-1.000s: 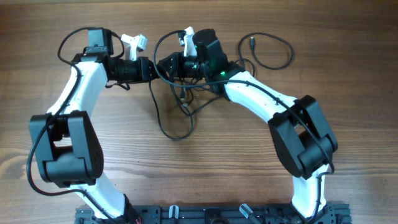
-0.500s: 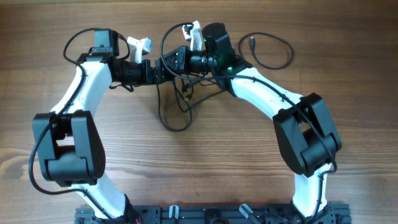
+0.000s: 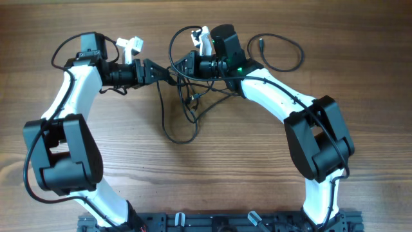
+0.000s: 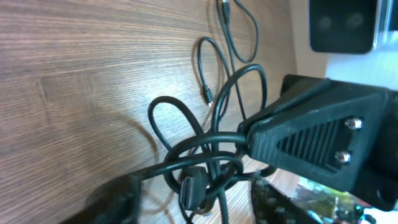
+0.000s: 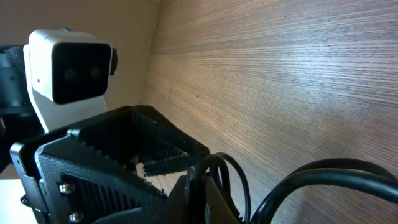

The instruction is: Untangle cables

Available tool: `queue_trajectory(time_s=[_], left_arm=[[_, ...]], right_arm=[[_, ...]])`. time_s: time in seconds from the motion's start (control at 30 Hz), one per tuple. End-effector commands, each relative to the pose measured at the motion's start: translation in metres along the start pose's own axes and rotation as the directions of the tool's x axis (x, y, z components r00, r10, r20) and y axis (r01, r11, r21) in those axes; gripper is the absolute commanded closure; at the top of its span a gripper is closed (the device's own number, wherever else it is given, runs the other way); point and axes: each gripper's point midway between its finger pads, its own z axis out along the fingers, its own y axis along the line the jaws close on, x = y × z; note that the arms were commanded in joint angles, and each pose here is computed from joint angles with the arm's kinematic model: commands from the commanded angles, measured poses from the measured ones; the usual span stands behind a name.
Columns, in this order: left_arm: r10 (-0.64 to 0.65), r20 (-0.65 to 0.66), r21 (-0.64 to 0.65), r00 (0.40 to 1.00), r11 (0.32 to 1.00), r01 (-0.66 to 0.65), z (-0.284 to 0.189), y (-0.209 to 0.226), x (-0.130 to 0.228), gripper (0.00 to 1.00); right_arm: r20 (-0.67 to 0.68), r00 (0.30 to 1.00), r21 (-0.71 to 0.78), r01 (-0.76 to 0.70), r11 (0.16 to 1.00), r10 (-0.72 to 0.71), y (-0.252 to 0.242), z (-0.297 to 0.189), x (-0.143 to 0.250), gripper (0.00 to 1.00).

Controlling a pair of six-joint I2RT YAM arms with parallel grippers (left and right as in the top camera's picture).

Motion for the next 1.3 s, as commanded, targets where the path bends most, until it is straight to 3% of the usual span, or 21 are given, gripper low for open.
queue_trajectory(time_s=[0.0, 0.17, 0.23, 0.27, 0.67, 1.27], left_arm=[[0.021, 0.004, 0.050, 1.000, 0.999, -0.021, 0.000, -0.012, -0.002, 0.62], [0.019, 0.003, 0.051, 1.000, 0.999, -0.019, 0.001, -0.013, -0.002, 0.66], [0.019, 0.003, 0.051, 1.000, 0.999, -0.019, 0.001, -0.013, -0.002, 0.91], [0.018, 0.003, 0.051, 1.000, 0.999, -0.019, 0.001, -0.013, -0.002, 0.96], [0.041, -0.019, 0.069, 0.999, 0.997, -0.040, 0.014, -0.025, 0.000, 0.96], [0.112, -0.060, 0.057, 0.992, 0.992, -0.109, 0.038, -0.039, 0.007, 0.96]], right_arm=[[-0.015, 1.000, -0.027, -0.018, 0.999, 0.017, 0.004, -0.001, -0.001, 0.96], [-0.030, 0.999, -0.041, -0.025, 0.999, 0.024, 0.007, -0.001, 0.002, 0.96], [-0.036, 0.999, -0.049, -0.029, 0.998, 0.027, 0.009, -0.001, 0.003, 0.96], [-0.036, 0.999, -0.048, -0.038, 0.998, 0.036, 0.009, -0.001, 0.003, 0.96], [-0.071, 0.991, -0.125, -0.124, 0.984, 0.116, 0.027, -0.002, 0.003, 0.96], [-0.109, 0.989, -0.215, -0.123, 0.969, 0.101, 0.048, -0.006, 0.004, 0.96]])
